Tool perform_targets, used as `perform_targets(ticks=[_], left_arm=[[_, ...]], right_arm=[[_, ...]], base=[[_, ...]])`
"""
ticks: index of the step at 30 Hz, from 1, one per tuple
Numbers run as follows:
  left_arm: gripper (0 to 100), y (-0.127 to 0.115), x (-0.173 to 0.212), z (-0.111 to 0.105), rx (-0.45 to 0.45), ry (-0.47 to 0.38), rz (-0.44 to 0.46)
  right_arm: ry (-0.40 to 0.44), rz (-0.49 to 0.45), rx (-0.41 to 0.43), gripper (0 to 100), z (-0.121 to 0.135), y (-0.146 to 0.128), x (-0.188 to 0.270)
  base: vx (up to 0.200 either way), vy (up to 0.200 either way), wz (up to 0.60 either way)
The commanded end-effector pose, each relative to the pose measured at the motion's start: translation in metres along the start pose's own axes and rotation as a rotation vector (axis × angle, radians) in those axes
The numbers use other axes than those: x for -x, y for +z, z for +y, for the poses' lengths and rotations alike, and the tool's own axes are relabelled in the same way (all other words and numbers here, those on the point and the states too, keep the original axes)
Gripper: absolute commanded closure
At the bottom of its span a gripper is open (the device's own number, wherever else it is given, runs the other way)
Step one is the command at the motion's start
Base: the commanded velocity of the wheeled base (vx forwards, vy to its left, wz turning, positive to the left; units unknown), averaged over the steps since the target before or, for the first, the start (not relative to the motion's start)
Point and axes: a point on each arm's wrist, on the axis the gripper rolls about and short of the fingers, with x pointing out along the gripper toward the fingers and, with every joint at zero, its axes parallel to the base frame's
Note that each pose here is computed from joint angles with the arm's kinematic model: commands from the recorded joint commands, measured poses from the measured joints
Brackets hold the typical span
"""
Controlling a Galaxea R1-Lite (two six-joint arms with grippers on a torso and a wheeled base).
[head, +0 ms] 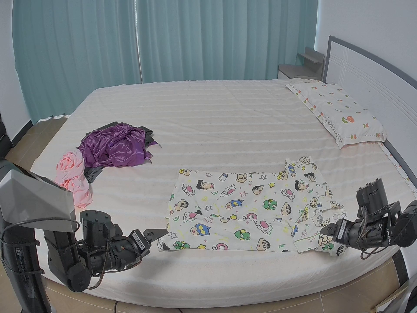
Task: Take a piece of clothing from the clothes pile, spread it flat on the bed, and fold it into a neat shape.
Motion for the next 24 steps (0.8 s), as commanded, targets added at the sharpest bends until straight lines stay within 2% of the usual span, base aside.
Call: perform_targets(ticks=[1, 2, 3, 4, 5, 6, 9, 13, 19, 24], left_arm=[[0, 0.000, 0.000, 0.001, 0.002, 0.003, 0.001], [0, 0.000, 0.000, 0.001, 0.002, 0.002, 0.002], [0, 0.000, 0.000, 0.001, 0.002, 0.002, 0.002], [0, 0.000, 0.000, 0.001, 0.002, 0.002, 0.002], [0, 0.000, 0.000, 0.001, 0.002, 0.002, 0.002], [0, 0.000, 0.000, 0.001, 0.002, 0.002, 0.002], [0, 0.000, 0.000, 0.000, 0.001, 0.001, 0.001], [0, 0.000, 0.000, 0.000, 0.000, 0.000, 0.002], [0, 0.000, -0.001, 0.001, 0.001, 0.001, 0.001], [0, 0.000, -0.001, 0.001, 0.002, 0.003, 0.001]], right_arm=[[0.052, 0.068, 0.027, 0, -0.029, 0.015, -0.009], [0.126, 0.106, 0.083, 0, -0.040, 0.020, -0.014], [0.137, 0.111, 0.092, 0, -0.042, 0.021, -0.015], [0.185, 0.142, 0.137, 0, -0.054, 0.024, -0.021], [0.185, 0.142, 0.137, 0, -0.054, 0.024, -0.021], [0.220, 0.170, 0.186, 0, -0.067, 0.028, -0.032], [0.267, 0.207, 0.254, 0, -0.086, 0.028, -0.045], [0.340, 0.248, 0.294, 0, -0.101, 0.026, -0.061], [0.434, 0.195, 0.308, 0, -0.105, 0.030, -0.083], [0.453, 0.135, 0.320, 0, -0.109, 0.034, -0.100]], base=[[0.000, 0.000, 0.00], [0.000, 0.000, 0.00], [0.000, 0.000, 0.00], [0.000, 0.000, 0.00], [0.000, 0.000, 0.00], [0.000, 0.000, 0.00], [0.000, 0.000, 0.00], [0.000, 0.000, 0.00], [0.000, 0.000, 0.00], [0.000, 0.000, 0.00]])
